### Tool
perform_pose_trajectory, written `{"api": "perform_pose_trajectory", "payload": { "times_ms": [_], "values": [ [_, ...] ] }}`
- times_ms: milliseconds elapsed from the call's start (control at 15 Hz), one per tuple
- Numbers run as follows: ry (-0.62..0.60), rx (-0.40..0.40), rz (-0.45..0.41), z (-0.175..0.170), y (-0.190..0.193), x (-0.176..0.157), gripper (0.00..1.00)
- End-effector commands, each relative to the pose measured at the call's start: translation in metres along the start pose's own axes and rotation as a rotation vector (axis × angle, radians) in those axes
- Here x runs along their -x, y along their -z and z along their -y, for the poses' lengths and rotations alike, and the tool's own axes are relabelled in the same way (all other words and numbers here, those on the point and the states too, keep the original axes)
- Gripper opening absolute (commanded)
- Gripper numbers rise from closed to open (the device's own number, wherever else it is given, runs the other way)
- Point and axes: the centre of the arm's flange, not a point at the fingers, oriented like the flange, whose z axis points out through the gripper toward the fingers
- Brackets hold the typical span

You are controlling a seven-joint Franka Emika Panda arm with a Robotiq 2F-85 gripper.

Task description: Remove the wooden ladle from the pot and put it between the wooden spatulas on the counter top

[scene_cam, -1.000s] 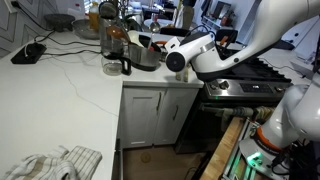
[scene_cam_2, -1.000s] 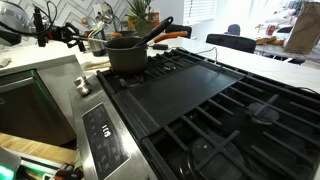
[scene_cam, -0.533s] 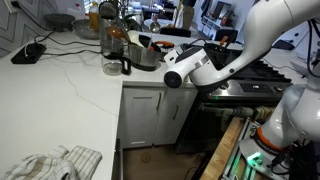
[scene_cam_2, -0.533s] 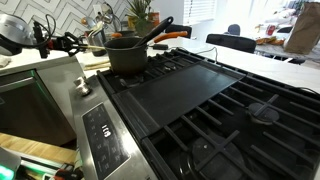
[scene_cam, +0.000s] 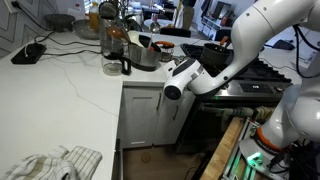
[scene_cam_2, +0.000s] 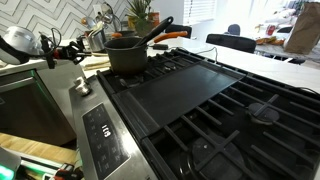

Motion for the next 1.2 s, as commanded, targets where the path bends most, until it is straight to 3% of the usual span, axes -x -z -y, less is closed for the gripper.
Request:
{"api": "perform_pose_trajectory", "payload": {
  "times_ms": [0,67,200,267,467,867,1133],
  "values": [
    [0.004,-0.010,-0.029,0.017,-0.008,0.001,0.03],
    [0.004,-0.012,-0.032,0.018,-0.008,0.001,0.15],
    [0.006,-0.018,-0.034,0.021,-0.010,0.002,0.16],
    [0.004,-0.022,-0.036,0.022,-0.010,0.002,0.39],
    [-0.006,-0.029,-0.041,0.019,-0.010,0.003,0.50],
    [-0.035,-0.040,-0.066,0.000,-0.003,0.003,0.96],
    [-0.040,-0.070,-0.078,-0.022,0.006,0.001,1.00]
  ]
}}
